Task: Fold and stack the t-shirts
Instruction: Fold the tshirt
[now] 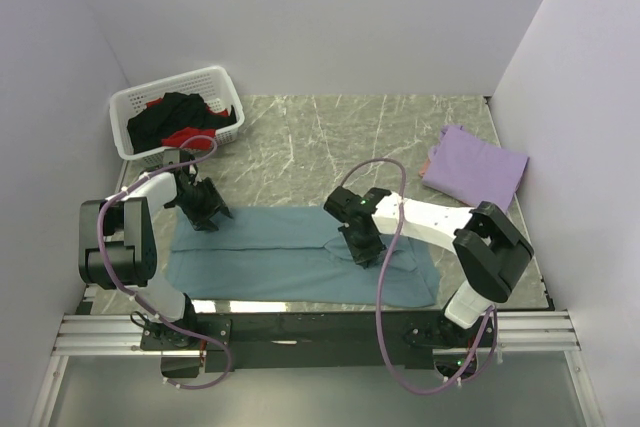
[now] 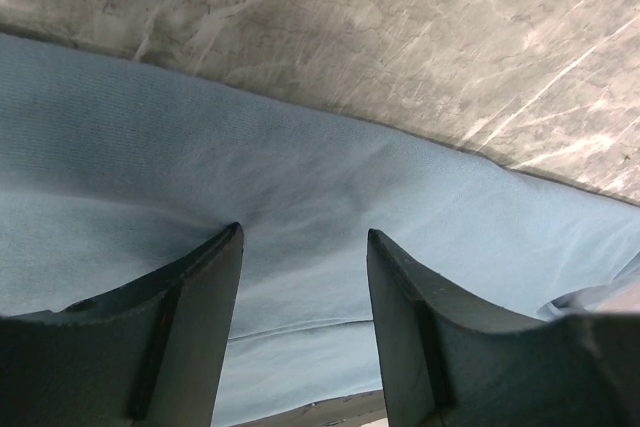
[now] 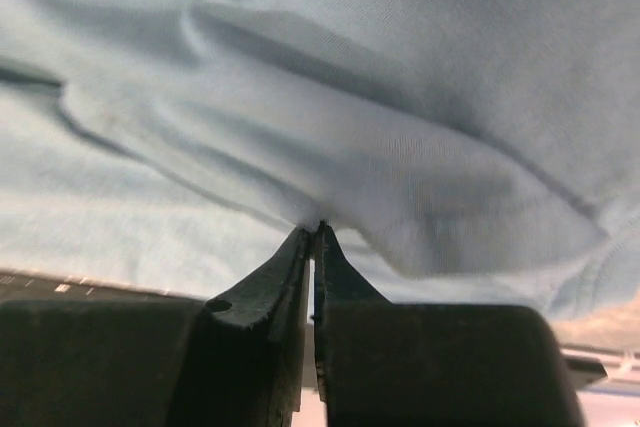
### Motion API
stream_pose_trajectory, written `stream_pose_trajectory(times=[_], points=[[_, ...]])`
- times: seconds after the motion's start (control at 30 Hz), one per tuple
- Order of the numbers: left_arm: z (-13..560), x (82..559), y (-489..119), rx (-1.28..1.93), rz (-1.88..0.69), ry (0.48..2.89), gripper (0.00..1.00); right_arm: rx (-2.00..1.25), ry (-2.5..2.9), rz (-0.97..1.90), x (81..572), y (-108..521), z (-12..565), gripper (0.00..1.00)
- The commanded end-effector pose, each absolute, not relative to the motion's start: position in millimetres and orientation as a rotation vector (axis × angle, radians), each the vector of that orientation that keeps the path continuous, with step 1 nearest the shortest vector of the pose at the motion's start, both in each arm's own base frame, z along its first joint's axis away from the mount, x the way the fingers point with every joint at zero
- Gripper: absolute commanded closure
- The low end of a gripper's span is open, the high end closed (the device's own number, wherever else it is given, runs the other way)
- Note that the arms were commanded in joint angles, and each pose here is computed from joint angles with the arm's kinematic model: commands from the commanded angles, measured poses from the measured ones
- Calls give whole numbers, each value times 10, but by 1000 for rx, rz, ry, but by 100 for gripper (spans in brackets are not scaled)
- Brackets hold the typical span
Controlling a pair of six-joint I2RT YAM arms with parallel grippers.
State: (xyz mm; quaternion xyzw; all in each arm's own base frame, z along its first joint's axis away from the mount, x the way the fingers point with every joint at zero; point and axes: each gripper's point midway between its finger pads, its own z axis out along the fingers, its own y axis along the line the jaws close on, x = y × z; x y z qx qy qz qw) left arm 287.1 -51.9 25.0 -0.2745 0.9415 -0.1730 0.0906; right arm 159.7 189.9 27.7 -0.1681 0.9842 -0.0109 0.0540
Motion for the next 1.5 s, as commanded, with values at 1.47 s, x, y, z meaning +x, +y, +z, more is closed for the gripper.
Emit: stream_pose_trajectory(times=[1.47], points=[[189, 2726, -514, -607, -543, 2929, 41, -720, 3267, 378, 1115, 2877, 591, 89]])
